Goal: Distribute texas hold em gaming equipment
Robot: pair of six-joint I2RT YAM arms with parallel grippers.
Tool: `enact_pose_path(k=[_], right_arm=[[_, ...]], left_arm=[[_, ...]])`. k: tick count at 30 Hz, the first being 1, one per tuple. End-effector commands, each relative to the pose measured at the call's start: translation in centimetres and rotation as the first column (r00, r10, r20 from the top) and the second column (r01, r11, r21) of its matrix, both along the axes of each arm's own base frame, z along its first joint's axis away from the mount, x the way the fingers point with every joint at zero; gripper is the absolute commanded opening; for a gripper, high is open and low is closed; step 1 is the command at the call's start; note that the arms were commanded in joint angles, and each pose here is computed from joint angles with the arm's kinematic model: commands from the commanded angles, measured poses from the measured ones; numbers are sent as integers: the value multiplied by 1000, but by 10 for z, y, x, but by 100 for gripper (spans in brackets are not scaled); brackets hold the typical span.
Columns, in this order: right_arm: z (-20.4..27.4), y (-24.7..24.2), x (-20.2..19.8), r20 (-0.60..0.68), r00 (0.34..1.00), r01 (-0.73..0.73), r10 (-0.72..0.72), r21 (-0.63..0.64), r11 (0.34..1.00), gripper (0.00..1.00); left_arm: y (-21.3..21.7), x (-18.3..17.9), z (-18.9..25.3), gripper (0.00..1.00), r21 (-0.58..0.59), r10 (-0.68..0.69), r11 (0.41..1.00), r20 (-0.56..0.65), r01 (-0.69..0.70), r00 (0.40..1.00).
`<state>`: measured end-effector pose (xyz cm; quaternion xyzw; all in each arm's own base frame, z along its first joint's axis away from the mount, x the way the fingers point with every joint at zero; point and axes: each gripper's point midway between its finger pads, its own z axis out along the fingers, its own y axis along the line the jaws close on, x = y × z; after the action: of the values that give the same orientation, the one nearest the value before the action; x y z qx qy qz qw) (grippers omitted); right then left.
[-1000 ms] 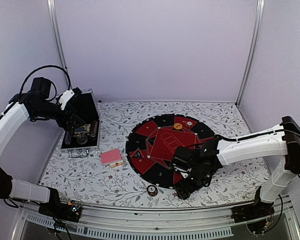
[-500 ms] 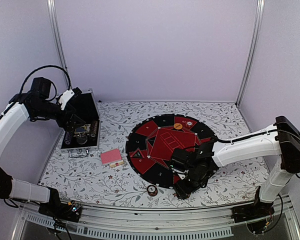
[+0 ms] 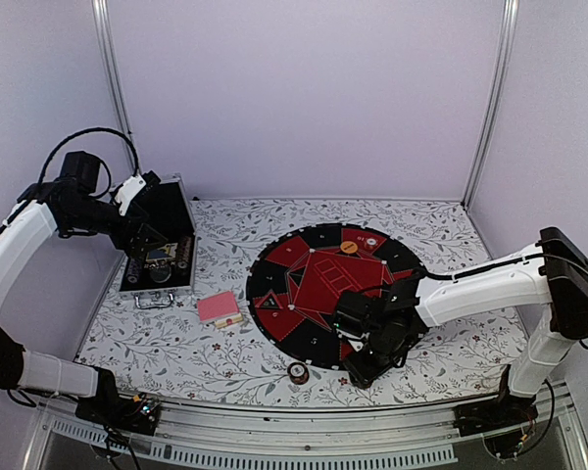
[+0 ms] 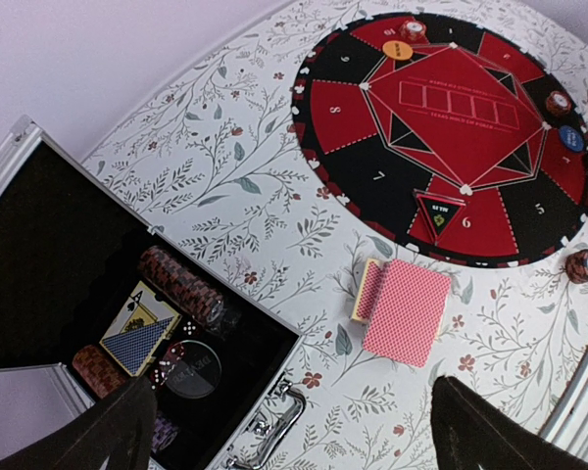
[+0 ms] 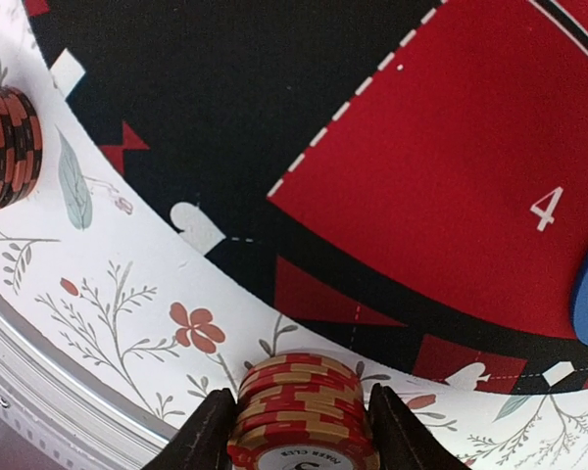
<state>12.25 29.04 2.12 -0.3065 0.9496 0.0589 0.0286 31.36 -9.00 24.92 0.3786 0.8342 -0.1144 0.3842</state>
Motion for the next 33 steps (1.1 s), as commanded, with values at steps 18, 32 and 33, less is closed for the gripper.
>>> enact_pose_path(k=[18, 32, 33], right_arm=[[46, 19, 22, 94, 995, -34, 33, 10, 999, 31], [54, 114, 78, 180, 976, -137, 122, 73, 988, 31], [54, 122, 83, 187, 974, -144, 126, 87, 986, 31]], left_arm=[[-5, -5, 13, 100, -7, -18, 1000, 28, 18, 999], [-6, -9, 11, 100, -22, -19, 1000, 31, 20, 999], [-7, -9, 12, 100, -26, -20, 999, 32, 21, 999]])
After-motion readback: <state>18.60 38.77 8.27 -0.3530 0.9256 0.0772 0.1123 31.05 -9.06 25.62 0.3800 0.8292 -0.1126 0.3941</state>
